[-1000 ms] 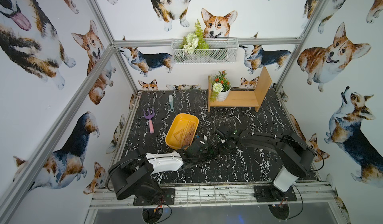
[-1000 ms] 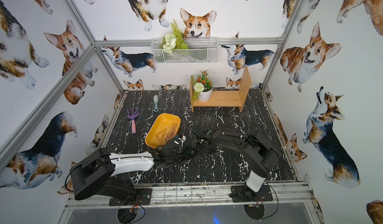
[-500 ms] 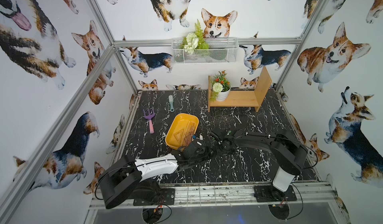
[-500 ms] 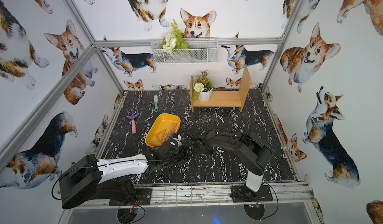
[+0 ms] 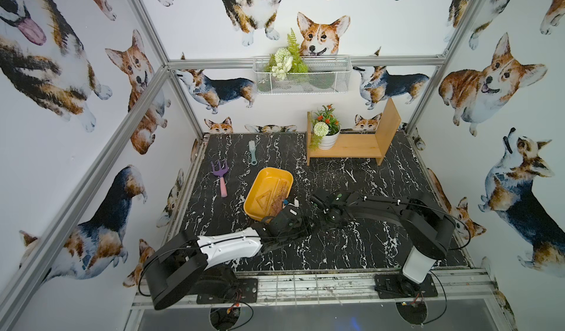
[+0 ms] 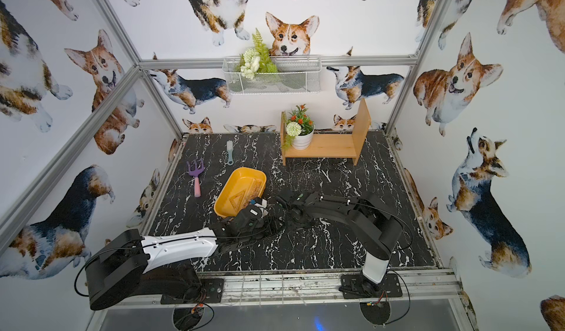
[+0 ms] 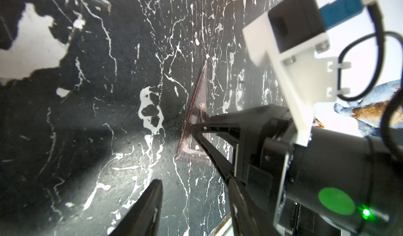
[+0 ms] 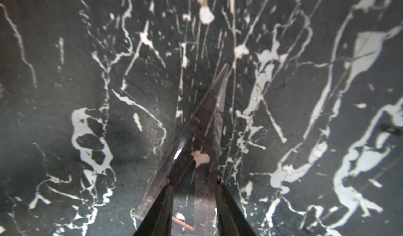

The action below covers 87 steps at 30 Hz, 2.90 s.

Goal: Put the scattered rulers into the storage box
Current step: Pick up the ruler from the center of the board.

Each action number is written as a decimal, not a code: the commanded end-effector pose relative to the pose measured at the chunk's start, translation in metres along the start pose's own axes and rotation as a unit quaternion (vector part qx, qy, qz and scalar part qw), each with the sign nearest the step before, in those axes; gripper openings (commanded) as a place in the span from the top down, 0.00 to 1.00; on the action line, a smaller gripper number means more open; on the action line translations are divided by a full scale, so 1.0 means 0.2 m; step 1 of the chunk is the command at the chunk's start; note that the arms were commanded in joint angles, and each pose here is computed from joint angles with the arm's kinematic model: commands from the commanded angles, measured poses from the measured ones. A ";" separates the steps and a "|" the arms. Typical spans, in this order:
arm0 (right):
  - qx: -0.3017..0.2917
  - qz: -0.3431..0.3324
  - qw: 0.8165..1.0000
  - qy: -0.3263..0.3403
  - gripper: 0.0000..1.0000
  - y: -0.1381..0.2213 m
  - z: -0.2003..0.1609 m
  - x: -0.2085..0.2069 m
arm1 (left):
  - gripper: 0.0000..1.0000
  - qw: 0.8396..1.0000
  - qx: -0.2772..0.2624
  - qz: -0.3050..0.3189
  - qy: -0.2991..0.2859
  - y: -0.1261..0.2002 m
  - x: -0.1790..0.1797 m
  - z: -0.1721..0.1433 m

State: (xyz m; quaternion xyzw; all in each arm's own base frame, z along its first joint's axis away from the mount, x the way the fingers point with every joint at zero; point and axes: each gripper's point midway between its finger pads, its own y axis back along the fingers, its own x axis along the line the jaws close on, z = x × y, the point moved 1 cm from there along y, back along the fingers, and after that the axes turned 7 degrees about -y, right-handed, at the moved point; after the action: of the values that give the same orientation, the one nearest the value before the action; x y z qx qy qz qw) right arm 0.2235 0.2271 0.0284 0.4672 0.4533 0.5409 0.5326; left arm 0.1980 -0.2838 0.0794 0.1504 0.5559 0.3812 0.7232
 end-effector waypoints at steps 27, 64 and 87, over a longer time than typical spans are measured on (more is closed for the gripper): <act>0.063 0.012 0.998 -0.003 0.87 -0.14 -0.11 -0.09 | 0.43 1.000 0.023 0.001 0.001 -0.08 0.03 -0.04; 0.109 0.060 0.992 -0.035 0.92 -0.24 -0.24 -0.15 | 0.58 0.991 0.098 -0.071 0.049 -0.42 -0.02 -0.16; 0.118 0.069 0.990 -0.043 0.93 -0.28 -0.28 -0.16 | 0.87 0.984 0.112 -0.118 0.066 -0.45 -0.06 -0.20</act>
State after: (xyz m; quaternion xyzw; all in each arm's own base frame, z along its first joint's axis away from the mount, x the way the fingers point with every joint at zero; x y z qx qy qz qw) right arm 0.2159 0.2044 0.0119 0.5402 0.4219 0.5358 0.4930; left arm 0.2434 -0.3463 0.0206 0.0620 0.6065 0.3357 0.7180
